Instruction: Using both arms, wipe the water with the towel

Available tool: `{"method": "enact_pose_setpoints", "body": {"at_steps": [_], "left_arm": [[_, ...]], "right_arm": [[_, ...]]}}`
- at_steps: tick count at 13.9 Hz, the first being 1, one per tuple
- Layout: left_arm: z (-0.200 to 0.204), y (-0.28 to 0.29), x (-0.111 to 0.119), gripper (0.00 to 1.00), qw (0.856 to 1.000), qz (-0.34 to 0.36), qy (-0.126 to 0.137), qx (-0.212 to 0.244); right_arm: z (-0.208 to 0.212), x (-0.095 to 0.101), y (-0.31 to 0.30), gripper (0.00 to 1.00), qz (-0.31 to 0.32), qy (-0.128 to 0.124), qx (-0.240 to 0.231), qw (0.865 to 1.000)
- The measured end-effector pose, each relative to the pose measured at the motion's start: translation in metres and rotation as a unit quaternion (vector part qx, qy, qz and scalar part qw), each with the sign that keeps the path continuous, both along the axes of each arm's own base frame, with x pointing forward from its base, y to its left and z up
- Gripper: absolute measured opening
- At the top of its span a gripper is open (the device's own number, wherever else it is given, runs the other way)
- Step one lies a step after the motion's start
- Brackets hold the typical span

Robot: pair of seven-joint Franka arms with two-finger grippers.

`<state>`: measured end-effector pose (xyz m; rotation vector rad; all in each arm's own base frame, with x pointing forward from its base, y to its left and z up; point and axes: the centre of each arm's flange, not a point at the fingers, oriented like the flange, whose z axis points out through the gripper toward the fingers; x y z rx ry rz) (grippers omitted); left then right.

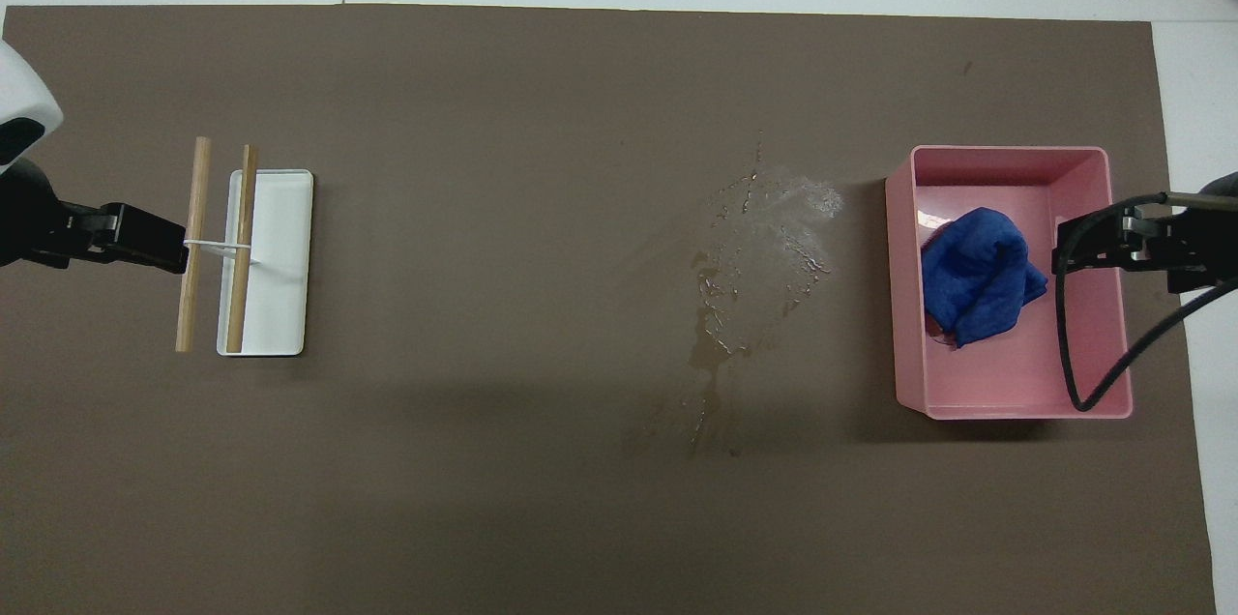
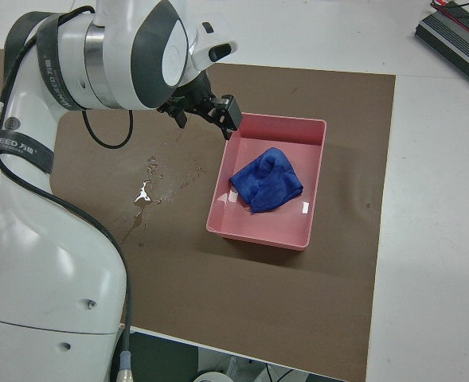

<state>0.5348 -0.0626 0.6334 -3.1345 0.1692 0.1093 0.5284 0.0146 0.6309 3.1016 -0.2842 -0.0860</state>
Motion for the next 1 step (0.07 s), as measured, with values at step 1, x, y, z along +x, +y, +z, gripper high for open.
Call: {"method": "enact_pose_setpoints", "body": {"at_steps": [1], "left_arm": [[0.0000, 0.0000, 0.0000, 1.00, 1.000, 0.000, 0.000, 0.000]], "right_arm": [[0.0000, -0.0001, 0.0000, 0.99, 0.000, 0.000, 0.000, 1.000]]}}
